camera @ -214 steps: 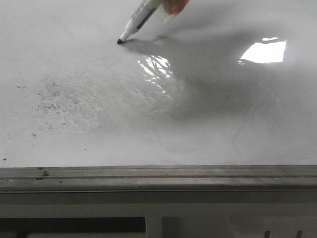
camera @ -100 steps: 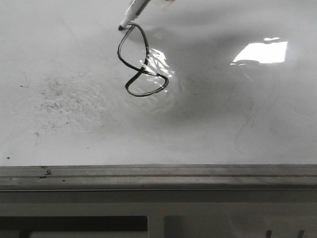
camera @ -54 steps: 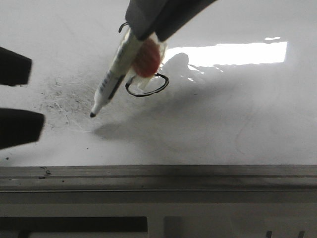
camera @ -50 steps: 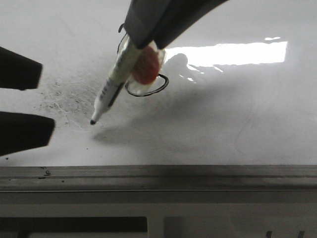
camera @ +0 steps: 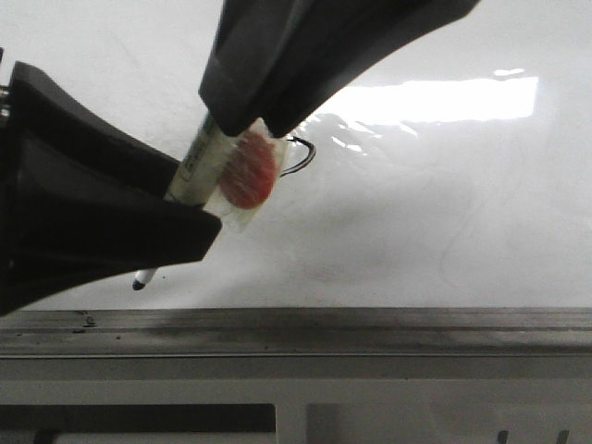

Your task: Write number 8 on whiteboard

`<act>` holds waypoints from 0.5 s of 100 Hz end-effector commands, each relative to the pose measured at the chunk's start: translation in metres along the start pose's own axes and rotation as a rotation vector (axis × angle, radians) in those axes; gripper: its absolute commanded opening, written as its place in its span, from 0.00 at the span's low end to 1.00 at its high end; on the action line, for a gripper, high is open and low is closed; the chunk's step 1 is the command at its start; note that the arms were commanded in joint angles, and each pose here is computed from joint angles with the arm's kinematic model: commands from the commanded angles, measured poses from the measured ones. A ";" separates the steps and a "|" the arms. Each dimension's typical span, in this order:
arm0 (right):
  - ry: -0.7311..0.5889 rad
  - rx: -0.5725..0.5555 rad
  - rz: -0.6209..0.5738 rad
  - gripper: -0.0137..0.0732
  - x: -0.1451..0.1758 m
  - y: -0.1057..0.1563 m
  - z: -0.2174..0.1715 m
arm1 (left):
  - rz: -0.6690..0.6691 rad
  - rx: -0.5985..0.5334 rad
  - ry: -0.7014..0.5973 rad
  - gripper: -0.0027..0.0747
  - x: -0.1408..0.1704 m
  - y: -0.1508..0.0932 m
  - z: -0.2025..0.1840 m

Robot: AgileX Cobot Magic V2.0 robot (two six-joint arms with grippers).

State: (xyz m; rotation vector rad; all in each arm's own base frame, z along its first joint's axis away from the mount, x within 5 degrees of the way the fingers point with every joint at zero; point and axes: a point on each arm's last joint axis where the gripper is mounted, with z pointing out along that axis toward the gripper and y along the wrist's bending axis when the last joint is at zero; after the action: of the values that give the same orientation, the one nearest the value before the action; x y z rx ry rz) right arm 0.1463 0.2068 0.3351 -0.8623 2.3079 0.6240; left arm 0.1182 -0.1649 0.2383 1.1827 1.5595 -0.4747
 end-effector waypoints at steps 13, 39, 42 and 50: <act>-0.087 -0.024 -0.021 0.14 -0.012 0.004 -0.012 | -0.025 -0.005 -0.146 0.01 -0.022 0.003 -0.002; -0.083 -0.009 -0.038 0.65 -0.011 0.003 -0.012 | -0.283 -0.085 -0.154 0.01 -0.024 0.012 -0.011; -0.081 -0.008 -0.039 0.64 -0.011 0.003 -0.012 | -0.353 -0.106 -0.163 0.01 -0.024 0.015 -0.014; -0.081 -0.007 -0.039 0.60 -0.011 0.003 -0.012 | -0.523 -0.170 -0.181 0.01 -0.023 0.025 -0.018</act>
State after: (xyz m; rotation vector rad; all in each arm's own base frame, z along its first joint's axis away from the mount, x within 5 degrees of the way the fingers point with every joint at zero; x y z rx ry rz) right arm 0.1462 0.2063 0.3346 -0.8803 2.3059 0.6113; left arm 0.1216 -0.1548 0.2500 0.8361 1.7201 -0.6316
